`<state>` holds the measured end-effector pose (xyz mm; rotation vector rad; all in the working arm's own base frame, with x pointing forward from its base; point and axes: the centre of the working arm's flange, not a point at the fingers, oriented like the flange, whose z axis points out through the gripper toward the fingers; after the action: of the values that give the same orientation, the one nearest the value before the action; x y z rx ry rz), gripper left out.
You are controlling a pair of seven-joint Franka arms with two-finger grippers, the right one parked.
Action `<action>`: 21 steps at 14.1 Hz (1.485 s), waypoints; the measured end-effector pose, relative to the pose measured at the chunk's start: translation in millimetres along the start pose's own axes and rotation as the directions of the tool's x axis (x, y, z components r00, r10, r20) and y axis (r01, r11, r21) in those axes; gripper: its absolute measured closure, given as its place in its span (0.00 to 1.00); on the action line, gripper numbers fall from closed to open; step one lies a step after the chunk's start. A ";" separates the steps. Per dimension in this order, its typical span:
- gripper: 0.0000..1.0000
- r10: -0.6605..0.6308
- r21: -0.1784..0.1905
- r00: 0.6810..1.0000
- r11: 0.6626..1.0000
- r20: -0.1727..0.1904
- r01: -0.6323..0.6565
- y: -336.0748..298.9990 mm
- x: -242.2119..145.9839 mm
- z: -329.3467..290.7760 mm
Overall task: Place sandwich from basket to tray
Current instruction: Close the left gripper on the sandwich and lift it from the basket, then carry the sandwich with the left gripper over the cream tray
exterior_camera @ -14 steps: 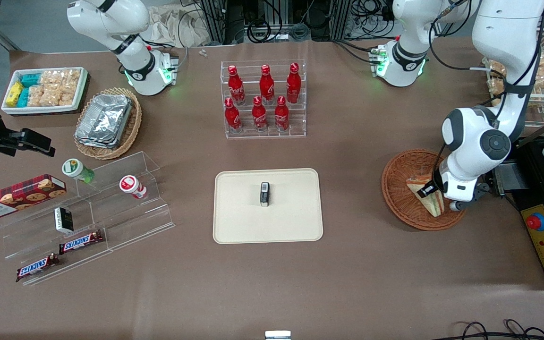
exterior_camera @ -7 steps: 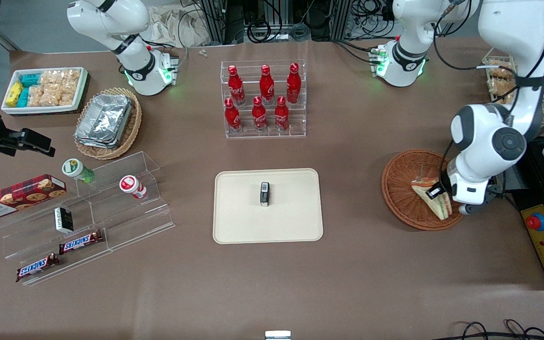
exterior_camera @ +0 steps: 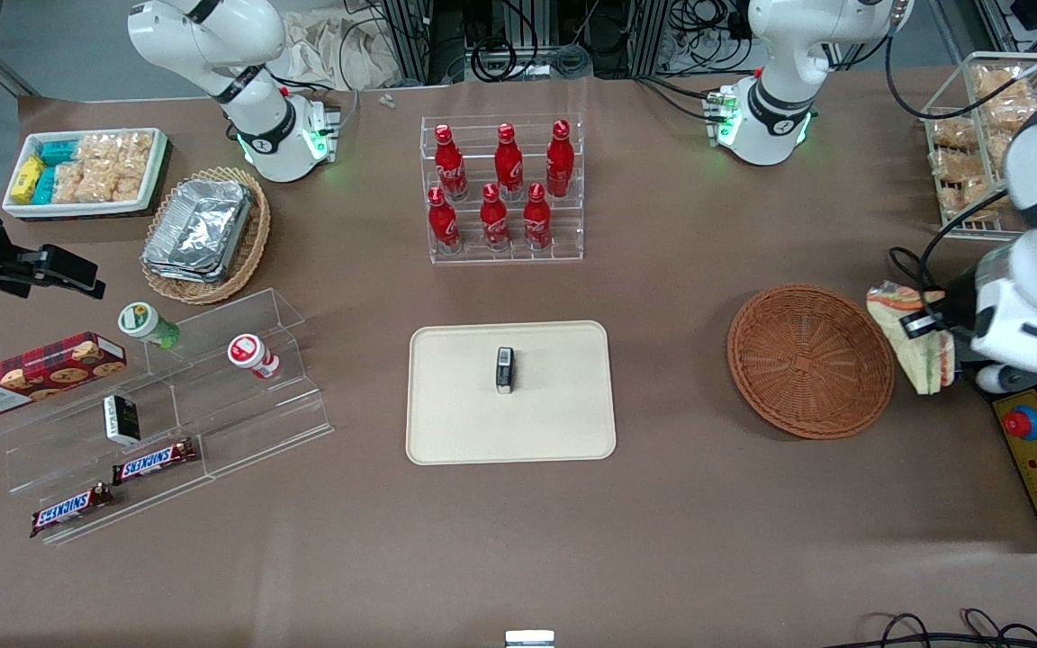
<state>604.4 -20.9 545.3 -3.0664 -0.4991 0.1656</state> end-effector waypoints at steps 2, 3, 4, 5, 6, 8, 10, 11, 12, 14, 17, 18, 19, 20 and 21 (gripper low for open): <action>0.81 0.048 -0.037 0.999 0.998 -0.018 -0.049 20.6 -3.8 -21.8; 0.81 0.073 -0.042 0.997 0.996 -0.018 -0.073 43.0 -7.0 -20.8; 0.81 0.081 -0.042 0.997 0.996 -0.012 -0.082 68.4 -10.5 -15.1; 0.81 0.088 -0.039 0.996 0.995 -0.004 -0.088 96.2 -14.4 -6.8; 0.81 0.095 -0.036 0.995 0.995 0.002 -0.095 125.0 -18.3 2.3; 0.84 0.094 -0.033 0.996 0.995 0.007 -0.094 178.9 -22.4 20.5; 0.84 0.086 -0.037 0.996 0.996 -0.001 -0.086 228.4 -22.6 46.5; 0.84 0.093 -0.054 0.995 0.994 -0.026 -0.094 252.0 -20.7 62.6; 0.84 0.098 -0.067 0.994 0.993 -0.043 -0.101 272.5 -19.9 80.8; 0.84 0.112 -0.060 0.993 0.992 -0.034 -0.114 305.6 -24.9 124.0; 0.84 0.164 -0.036 0.986 0.986 -0.009 -0.164 348.6 -42.1 190.7; 0.84 0.181 -0.025 0.984 0.983 0.003 -0.181 361.4 -50.5 212.2; 0.84 0.195 -0.013 0.981 0.981 0.017 -0.195 371.5 -58.9 230.8; 0.84 0.206 -0.004 0.978 0.979 0.026 -0.206 379.1 -64.7 247.2; 0.84 0.212 -0.006 0.977 0.977 0.023 -0.212 384.9 -67.1 260.5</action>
<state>633.7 -403.7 275.0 -3.1183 -0.1704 0.2063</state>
